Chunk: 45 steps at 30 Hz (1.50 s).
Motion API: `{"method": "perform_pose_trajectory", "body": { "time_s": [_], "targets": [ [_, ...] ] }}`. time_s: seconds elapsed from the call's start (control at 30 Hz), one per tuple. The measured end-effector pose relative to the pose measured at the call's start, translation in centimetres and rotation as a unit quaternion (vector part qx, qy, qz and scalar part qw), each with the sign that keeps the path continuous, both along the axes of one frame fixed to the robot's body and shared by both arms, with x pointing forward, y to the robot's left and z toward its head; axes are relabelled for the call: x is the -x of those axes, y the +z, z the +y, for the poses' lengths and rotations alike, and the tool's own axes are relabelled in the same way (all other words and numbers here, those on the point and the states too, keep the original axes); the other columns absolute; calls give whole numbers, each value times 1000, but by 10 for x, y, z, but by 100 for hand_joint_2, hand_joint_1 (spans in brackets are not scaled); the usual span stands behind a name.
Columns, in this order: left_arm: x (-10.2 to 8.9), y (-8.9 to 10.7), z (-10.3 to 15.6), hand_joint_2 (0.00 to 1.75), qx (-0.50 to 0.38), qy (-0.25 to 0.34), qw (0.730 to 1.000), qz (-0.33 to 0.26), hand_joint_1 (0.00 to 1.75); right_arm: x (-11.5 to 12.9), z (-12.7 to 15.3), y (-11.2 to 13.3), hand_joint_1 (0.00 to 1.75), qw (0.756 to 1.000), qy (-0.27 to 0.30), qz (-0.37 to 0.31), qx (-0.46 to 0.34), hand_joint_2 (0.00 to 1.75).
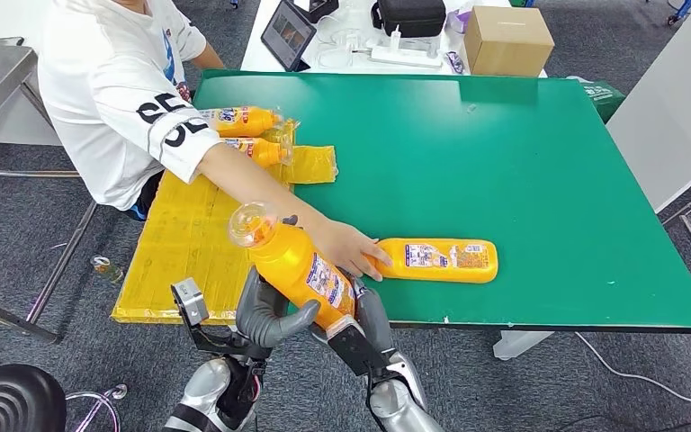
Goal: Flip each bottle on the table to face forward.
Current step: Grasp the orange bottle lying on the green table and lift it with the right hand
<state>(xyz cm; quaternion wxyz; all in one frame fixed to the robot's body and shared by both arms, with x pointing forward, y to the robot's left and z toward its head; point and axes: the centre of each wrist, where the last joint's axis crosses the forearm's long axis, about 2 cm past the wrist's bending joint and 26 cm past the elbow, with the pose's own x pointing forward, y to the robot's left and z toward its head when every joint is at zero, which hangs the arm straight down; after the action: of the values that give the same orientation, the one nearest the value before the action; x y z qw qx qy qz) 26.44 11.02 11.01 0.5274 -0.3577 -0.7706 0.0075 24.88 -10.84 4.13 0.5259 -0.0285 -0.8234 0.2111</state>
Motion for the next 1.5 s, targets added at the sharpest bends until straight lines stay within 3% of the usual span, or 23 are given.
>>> {"method": "perform_pose_trajectory", "body": {
  "time_s": [0.3,0.8,0.83,0.87,0.97,1.0,1.5],
  "targets": [
    [-1,0,-1,175,-88,11,995,-41,0,-3,6,-1,175,1000,14,4,12,175],
    [-7,-14,5,175,-140,-18,989,-38,0,5,6,-14,175,998,32,24,53,175],
    [-8,-15,5,175,-142,-18,989,-35,7,6,6,-15,175,998,34,25,56,175],
    [-8,-16,6,175,-143,-20,989,-32,30,6,6,-15,175,997,36,26,60,175],
    [-10,-19,8,175,-140,-27,990,-17,153,6,7,-16,175,996,40,28,74,175],
    [-10,-20,8,175,-138,-30,990,-12,174,6,7,-16,175,996,41,28,79,175],
    [-9,-31,15,175,-97,-52,994,24,175,9,9,-19,175,993,46,22,104,175]
  ]
}}
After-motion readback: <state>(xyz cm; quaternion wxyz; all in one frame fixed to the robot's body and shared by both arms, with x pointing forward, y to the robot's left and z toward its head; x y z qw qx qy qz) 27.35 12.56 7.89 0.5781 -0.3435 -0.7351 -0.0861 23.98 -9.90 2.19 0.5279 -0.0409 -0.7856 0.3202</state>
